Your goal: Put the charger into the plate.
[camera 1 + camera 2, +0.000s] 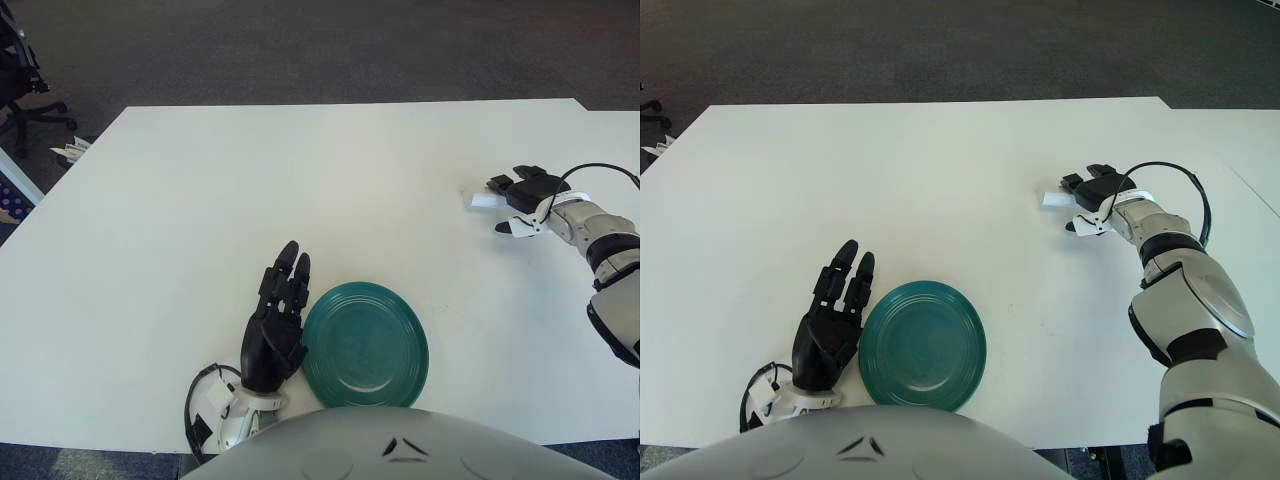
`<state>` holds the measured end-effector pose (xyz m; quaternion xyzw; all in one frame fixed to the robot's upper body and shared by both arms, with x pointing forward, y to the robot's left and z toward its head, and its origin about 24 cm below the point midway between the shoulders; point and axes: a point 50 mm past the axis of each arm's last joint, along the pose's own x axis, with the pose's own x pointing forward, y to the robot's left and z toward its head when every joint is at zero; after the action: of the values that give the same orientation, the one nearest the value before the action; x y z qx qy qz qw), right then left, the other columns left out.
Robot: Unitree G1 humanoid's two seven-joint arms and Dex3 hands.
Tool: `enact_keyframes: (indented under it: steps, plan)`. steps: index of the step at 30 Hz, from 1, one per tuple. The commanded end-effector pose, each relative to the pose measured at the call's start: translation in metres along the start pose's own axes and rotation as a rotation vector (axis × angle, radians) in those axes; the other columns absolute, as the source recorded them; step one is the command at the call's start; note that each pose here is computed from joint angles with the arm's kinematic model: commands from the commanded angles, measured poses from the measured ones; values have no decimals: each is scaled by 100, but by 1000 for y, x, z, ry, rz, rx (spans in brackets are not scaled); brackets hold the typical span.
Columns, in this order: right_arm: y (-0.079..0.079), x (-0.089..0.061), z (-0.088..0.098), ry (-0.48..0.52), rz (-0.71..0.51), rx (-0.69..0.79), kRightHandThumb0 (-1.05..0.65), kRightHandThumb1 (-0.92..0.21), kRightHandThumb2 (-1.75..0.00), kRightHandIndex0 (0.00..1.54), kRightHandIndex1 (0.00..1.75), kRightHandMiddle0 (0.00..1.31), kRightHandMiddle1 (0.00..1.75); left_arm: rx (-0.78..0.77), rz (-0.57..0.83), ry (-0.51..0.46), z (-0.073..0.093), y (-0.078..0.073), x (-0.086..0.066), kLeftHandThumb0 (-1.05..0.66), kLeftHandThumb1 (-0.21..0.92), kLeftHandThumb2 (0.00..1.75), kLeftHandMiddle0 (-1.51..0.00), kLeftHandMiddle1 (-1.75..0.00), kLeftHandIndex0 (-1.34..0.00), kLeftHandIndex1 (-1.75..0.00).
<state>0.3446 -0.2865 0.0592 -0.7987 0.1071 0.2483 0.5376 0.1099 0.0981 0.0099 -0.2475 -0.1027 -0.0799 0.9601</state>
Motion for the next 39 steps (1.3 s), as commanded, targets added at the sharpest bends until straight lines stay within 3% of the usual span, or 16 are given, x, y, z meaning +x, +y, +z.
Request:
enact_keyframes:
  steps: [1, 14, 39]
  plan:
    - [31, 0, 15, -46, 146, 0, -97, -92, -79, 28, 0, 0, 43, -66, 112, 74, -11, -5, -16, -101, 92, 111, -12, -1, 0, -40]
    - [40, -3, 11, -15, 179, 15, -101, -92, -78, 30, 1, 0, 46, -114, 150, 132, -15, -5, -12, -103, 92, 105, -9, 0, 0, -39]
    - [35, 2, 17, -8, 188, 26, -103, -92, -79, 25, 1, 0, 42, -147, 179, 159, -17, 0, -2, -102, 92, 103, -13, -1, 0, -46]
